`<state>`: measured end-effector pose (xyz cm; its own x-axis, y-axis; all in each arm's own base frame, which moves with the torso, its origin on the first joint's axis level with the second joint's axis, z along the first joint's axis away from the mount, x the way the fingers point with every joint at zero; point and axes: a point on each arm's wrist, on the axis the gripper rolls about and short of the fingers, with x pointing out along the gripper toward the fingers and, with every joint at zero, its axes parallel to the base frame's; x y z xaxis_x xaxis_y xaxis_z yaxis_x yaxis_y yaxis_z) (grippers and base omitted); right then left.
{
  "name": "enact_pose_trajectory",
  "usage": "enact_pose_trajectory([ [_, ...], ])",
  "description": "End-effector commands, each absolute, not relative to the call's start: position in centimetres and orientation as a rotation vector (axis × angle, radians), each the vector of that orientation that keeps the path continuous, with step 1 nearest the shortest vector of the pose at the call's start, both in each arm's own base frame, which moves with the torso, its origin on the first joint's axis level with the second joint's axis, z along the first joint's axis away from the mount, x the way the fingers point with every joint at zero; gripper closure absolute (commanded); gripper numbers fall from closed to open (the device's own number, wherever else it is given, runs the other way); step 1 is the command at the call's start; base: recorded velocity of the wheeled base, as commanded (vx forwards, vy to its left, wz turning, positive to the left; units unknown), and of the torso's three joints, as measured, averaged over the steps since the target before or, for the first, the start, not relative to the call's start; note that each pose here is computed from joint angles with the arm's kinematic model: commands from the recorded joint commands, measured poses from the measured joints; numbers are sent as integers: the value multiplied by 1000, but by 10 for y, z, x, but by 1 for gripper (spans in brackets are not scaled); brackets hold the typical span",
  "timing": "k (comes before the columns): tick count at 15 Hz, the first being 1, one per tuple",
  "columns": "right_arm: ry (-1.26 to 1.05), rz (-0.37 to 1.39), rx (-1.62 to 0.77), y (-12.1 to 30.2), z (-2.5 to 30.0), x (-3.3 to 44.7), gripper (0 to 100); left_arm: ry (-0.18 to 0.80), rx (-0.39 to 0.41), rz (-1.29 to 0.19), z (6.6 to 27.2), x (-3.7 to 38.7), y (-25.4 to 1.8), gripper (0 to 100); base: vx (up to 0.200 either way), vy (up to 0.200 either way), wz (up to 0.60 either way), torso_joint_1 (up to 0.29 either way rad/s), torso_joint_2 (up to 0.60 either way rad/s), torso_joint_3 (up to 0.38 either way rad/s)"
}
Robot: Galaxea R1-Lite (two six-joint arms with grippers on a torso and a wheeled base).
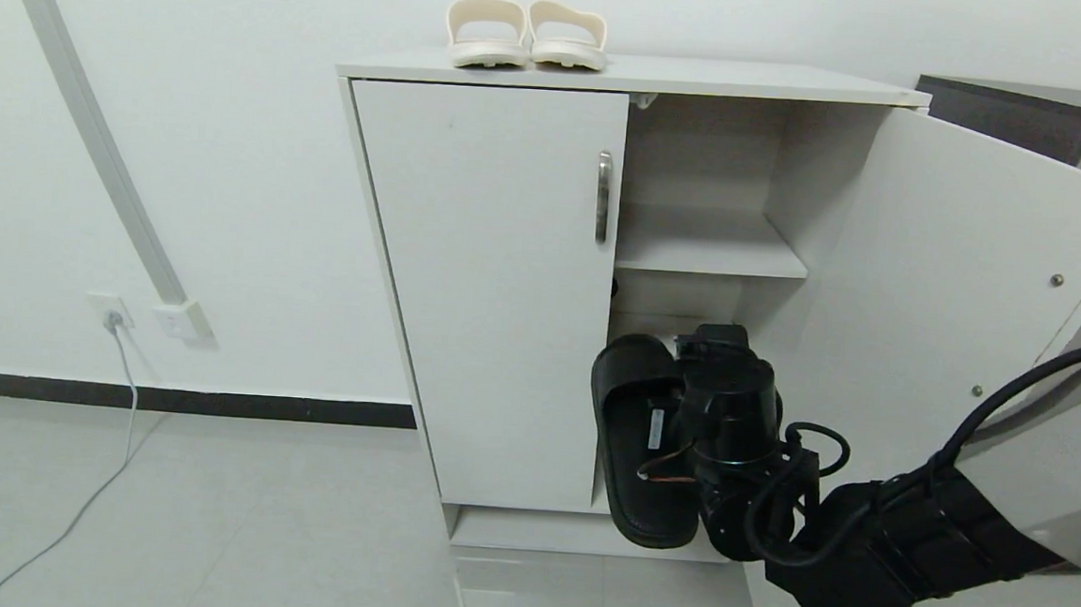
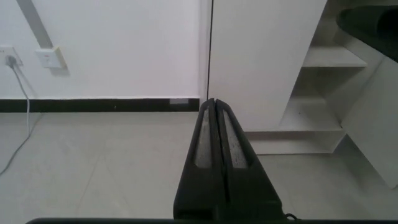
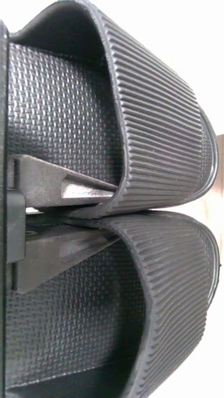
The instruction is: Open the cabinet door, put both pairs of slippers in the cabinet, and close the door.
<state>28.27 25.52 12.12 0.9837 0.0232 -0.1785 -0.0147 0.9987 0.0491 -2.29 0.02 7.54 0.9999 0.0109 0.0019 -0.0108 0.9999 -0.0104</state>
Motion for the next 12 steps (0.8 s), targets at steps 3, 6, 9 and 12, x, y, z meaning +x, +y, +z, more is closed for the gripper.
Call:
enact_pose_trajectory([
  [3,199,12,30,256,110,287,100,-2,-11,12,76,-23,0,100,0,-200,0,4,4,1],
  [6,207,-9,24,252,106,292,100,0,-11,12,75,-23,0,100,0,0,0,0,0,0],
  [9,219,-37,16,245,99,302,100,0,-12,12,75,-23,0,100,0,0,0,0,0,0],
  [12,225,-75,14,233,97,311,100,0,-12,12,75,-23,0,100,0,0,0,0,0,0],
])
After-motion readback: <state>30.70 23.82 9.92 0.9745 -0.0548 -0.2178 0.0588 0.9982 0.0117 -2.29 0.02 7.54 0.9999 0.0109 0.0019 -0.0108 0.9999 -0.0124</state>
